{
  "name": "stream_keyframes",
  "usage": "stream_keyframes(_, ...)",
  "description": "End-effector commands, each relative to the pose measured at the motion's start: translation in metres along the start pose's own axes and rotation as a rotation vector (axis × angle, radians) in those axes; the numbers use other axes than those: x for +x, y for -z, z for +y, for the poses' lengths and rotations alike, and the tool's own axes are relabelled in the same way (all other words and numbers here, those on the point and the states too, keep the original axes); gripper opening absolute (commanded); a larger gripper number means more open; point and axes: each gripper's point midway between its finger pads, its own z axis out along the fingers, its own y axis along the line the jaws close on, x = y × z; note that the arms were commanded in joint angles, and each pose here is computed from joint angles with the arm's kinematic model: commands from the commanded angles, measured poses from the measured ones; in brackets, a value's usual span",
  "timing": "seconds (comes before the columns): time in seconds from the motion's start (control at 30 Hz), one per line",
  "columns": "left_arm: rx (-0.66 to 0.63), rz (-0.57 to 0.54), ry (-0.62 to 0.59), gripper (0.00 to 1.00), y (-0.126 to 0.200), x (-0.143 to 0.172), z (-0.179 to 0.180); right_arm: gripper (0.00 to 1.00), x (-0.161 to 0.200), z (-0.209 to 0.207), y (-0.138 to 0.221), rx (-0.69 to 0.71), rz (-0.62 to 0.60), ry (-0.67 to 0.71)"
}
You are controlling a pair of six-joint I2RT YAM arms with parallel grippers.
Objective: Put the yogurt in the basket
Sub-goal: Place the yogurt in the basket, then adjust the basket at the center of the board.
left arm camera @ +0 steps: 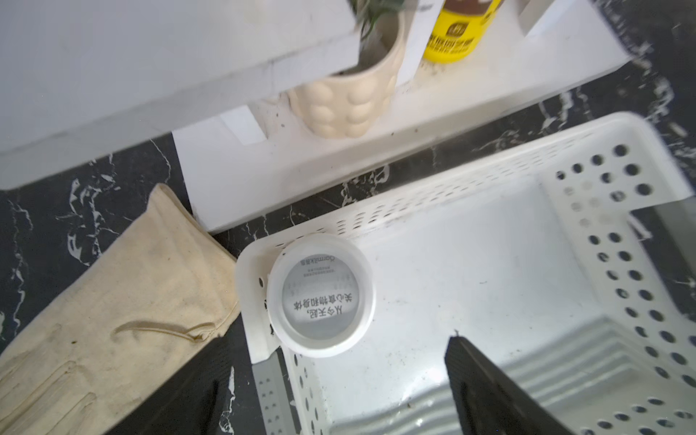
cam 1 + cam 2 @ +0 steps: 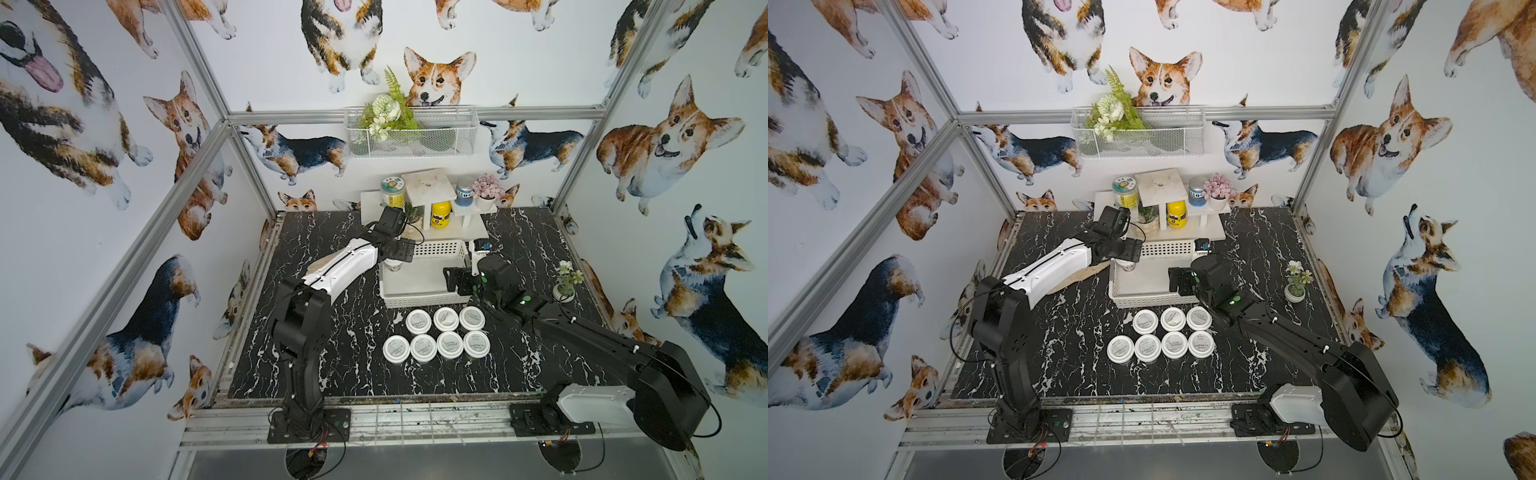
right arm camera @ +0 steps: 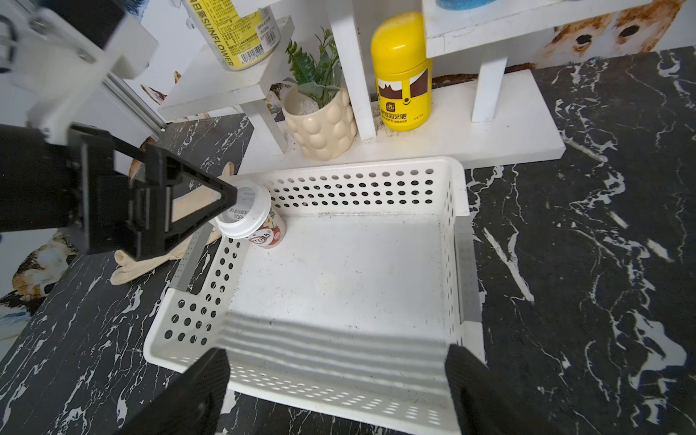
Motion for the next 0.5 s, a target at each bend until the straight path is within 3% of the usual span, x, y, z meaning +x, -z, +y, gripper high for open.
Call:
stream_keyframes(0.0,-0.002,-0.187,0.067,0.94,0.022,-0.024,0.004,0.94,-0.004,0.005,0.002,-0.015,-0.008,0.027)
stream_keyframes(0.23,0.012,-0.327,0.249,0.91,0.068,0.004,0.038,0.95,-0.012,-0.009,0.005,0.036,-0.019,0.039)
stream_keyframes(0.43,0.069,-0.413,0.368,0.89,0.081,0.030,0.059,0.95,-0.019,-0.067,-0.002,0.139,0.021,-0.056)
stream_keyframes(0.47,0.104,-0.446,0.381,0.89,0.085,0.029,0.059,0.92,-0.018,-0.078,-0.003,0.163,0.042,-0.064)
